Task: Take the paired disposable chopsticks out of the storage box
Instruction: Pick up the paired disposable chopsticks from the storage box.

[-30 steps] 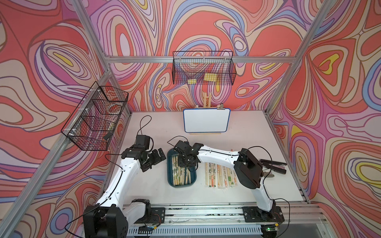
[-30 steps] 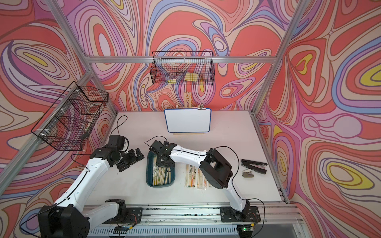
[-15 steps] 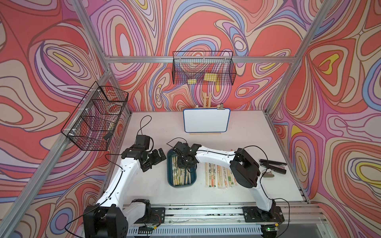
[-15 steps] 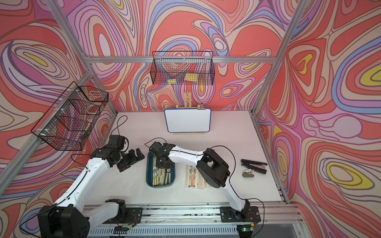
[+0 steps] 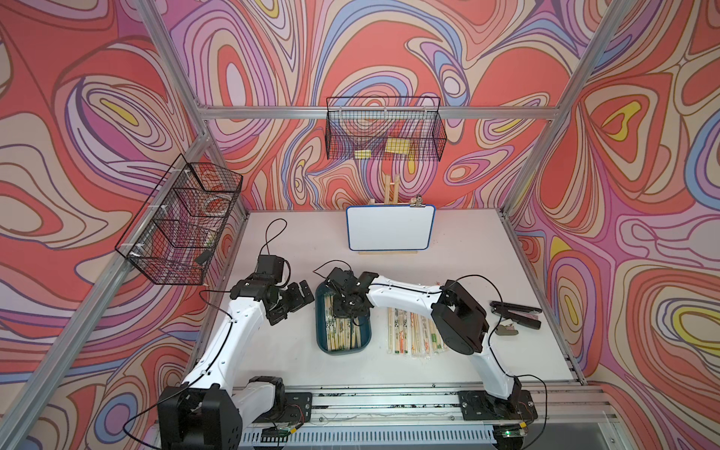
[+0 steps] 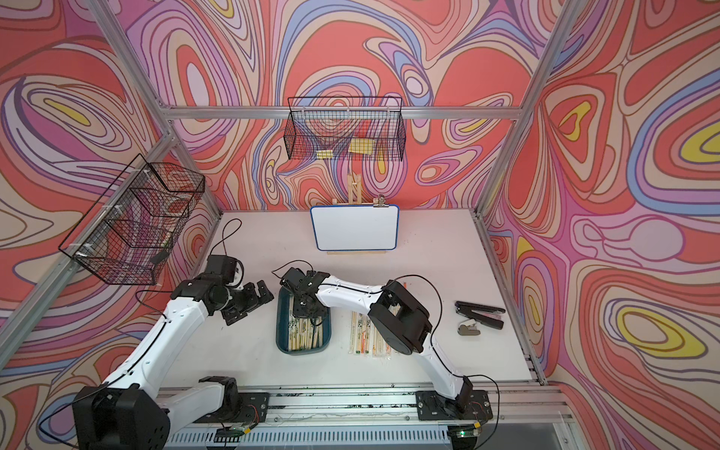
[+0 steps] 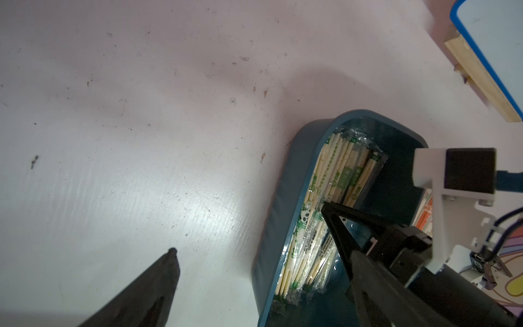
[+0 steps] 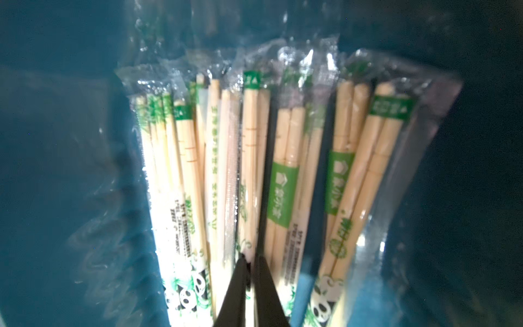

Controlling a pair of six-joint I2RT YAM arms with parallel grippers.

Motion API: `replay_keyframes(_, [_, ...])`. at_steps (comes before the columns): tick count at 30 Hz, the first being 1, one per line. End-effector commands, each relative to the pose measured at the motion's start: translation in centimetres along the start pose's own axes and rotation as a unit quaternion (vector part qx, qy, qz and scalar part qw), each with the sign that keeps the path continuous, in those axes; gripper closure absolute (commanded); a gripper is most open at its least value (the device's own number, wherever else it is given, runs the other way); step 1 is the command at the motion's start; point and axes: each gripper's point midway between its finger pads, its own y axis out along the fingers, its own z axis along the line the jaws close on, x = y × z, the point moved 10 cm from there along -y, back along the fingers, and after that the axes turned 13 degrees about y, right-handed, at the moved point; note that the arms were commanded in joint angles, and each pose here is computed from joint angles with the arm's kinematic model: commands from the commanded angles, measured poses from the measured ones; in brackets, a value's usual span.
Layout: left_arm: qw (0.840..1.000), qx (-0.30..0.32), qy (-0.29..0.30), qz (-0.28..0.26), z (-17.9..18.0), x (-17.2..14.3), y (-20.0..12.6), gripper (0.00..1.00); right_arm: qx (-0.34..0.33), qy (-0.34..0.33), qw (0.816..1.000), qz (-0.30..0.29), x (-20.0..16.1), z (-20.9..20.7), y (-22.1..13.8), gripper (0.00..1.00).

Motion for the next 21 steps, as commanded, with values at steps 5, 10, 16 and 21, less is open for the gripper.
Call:
replay_keyframes(5, [1.000, -0.005, 0.000, -0.002, 0.1, 0.1, -0.1, 0.00, 0.022, 0.001, 1.000, -0.008, -0.1, 0.6, -1.7, 0.99])
replay_keyframes(10, [1.000, -0.007, -0.002, -0.003, 0.0, 0.1, -0.1, 0.00, 0.046, 0.003, 0.999, -0.021, 0.1, 0.9, -3.7, 1.00])
replay_keyframes(16, [1.000, -0.007, -0.004, -0.003, 0.1, 0.0, -0.1, 0.00, 0.052, 0.002, 0.998, -0.029, 0.2, 1.1, -4.4, 1.00])
replay_keyframes(21, [1.000, -0.006, -0.004, -0.003, 0.1, -0.1, -0.1, 0.00, 0.043, 0.003, 0.999, -0.023, 0.2, 0.8, -3.5, 1.00])
